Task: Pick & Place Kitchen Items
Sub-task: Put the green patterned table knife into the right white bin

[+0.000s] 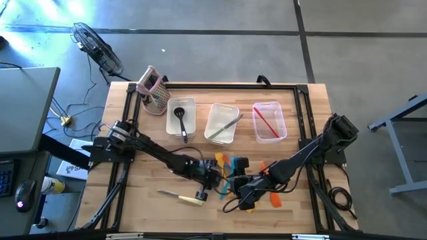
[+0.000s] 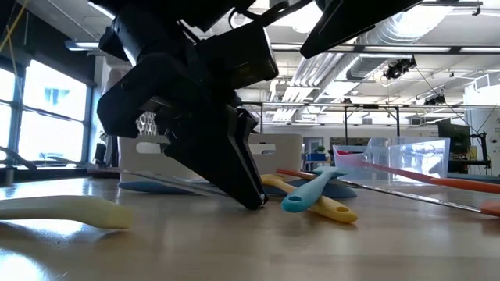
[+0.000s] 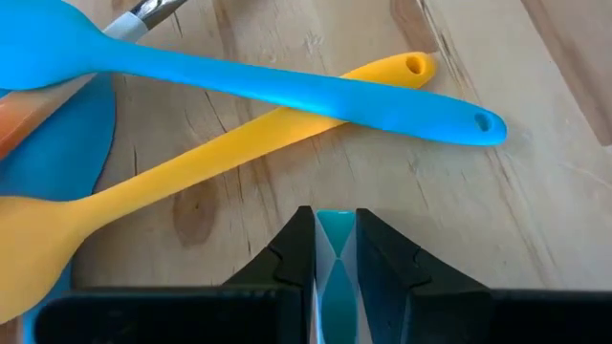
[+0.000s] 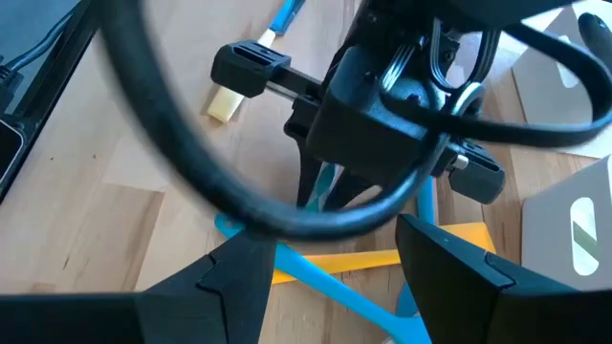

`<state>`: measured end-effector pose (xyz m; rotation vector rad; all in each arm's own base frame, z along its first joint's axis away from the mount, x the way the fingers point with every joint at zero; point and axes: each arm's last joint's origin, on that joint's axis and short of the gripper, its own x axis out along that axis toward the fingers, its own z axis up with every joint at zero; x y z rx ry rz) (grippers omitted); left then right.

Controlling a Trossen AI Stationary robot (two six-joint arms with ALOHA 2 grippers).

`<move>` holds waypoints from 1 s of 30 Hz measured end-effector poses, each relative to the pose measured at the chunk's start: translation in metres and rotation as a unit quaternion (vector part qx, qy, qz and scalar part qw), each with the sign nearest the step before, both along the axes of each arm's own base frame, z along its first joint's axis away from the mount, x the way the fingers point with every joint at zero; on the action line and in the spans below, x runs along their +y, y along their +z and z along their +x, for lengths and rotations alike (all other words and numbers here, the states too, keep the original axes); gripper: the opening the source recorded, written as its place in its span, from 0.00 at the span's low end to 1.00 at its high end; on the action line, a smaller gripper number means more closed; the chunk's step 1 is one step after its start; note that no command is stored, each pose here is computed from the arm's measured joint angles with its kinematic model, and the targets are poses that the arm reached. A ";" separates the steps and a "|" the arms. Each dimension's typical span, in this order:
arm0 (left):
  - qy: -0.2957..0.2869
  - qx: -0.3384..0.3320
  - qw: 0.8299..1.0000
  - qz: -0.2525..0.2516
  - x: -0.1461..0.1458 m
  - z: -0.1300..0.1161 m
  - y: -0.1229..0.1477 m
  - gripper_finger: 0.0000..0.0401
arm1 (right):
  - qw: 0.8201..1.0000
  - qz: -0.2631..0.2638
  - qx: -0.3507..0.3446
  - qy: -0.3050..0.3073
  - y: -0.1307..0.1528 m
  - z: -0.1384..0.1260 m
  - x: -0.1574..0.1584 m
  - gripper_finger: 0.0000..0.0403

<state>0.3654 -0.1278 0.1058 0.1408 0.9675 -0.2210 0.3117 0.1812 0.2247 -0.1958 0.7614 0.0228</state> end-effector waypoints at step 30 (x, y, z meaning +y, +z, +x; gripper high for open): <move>0.028 -0.007 0.993 0.111 0.001 -0.019 0.077 0.12 | 0.999 -0.025 -0.044 -0.021 0.029 -0.029 0.010 0.52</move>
